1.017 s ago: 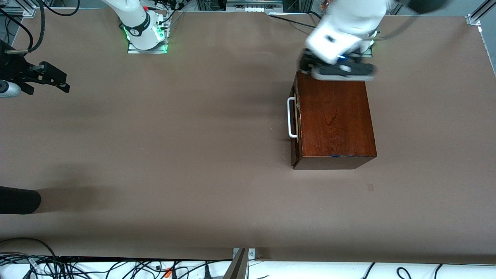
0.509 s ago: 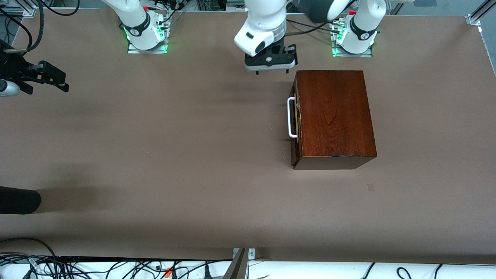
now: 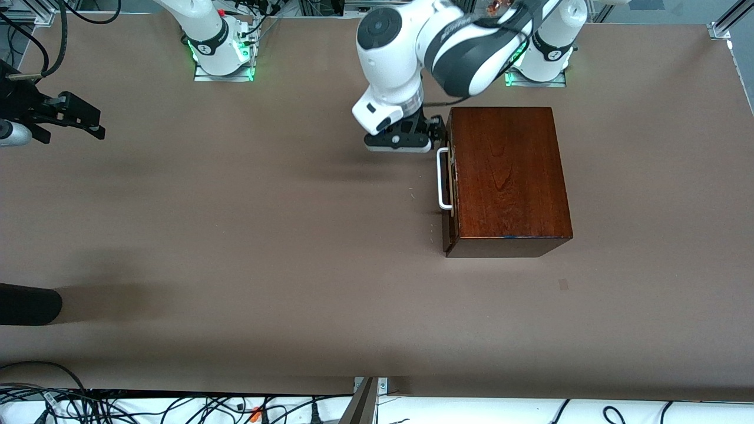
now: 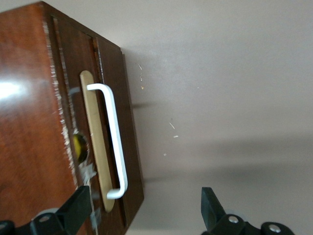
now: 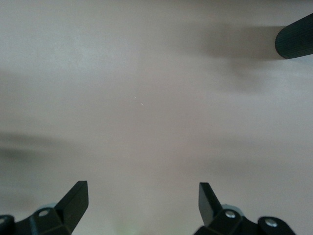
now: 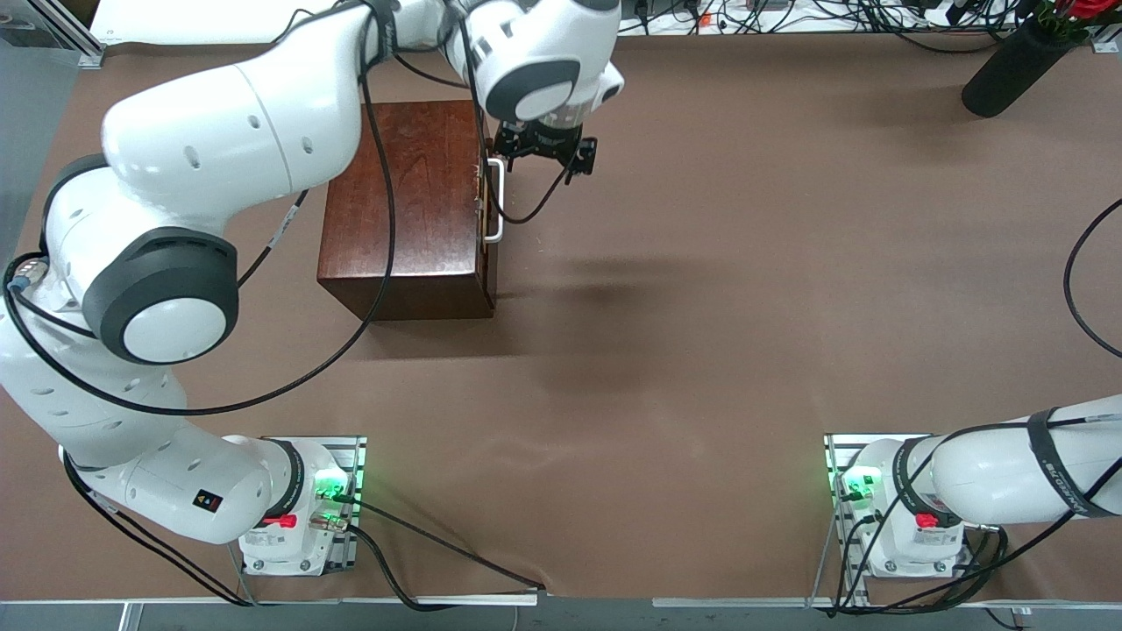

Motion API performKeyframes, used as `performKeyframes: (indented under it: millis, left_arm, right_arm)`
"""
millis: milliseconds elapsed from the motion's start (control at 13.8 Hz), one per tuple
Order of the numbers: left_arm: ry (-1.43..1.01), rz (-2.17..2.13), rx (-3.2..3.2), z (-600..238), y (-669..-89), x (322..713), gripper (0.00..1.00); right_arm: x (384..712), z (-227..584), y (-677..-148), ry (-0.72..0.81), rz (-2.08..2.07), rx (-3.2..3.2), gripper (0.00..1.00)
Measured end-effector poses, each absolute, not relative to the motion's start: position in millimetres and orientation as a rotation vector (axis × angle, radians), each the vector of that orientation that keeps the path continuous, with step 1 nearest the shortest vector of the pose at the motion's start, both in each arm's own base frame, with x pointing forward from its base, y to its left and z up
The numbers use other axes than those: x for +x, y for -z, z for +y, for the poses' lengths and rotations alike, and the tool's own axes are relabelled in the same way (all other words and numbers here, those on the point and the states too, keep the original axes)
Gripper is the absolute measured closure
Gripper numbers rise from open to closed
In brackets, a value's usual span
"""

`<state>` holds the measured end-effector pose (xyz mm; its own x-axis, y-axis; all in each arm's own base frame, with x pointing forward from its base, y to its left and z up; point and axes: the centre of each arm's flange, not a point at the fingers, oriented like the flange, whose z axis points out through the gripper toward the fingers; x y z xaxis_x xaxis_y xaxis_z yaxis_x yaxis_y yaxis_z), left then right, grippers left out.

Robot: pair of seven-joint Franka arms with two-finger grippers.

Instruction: Open drawer, take yellow block, close drawer

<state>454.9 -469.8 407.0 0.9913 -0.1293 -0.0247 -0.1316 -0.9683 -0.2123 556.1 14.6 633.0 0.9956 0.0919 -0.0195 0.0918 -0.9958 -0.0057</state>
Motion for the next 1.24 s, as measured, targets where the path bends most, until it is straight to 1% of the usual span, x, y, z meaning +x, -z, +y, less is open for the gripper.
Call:
performKeyframes:
  millis: [218, 363, 799, 1235]
  left_arm:
    - [0.002, 0.233, -2.896, -461.2, -366.9, 452.6, 0.0]
    - [0.008, 0.231, -2.9, -451.0, -351.0, 456.7, 0.0]
    - [-0.005, 0.241, -2.865, -427.3, -308.3, 471.7, 0.0]
    - [0.006, 0.138, -2.883, -429.8, -302.1, 472.1, 0.0]
  right_arm:
    - [555.4, 14.7, -632.4, -0.042, -0.157, -3.132, 0.0]
    - [553.4, 14.8, -630.9, -0.07, -0.182, -3.13, 0.0]
    - [552.2, 20.5, -630.0, -0.084, -0.212, -3.12, 0.0]
    - [551.5, 21.5, -629.6, -0.094, -0.216, -3.119, 0.0]
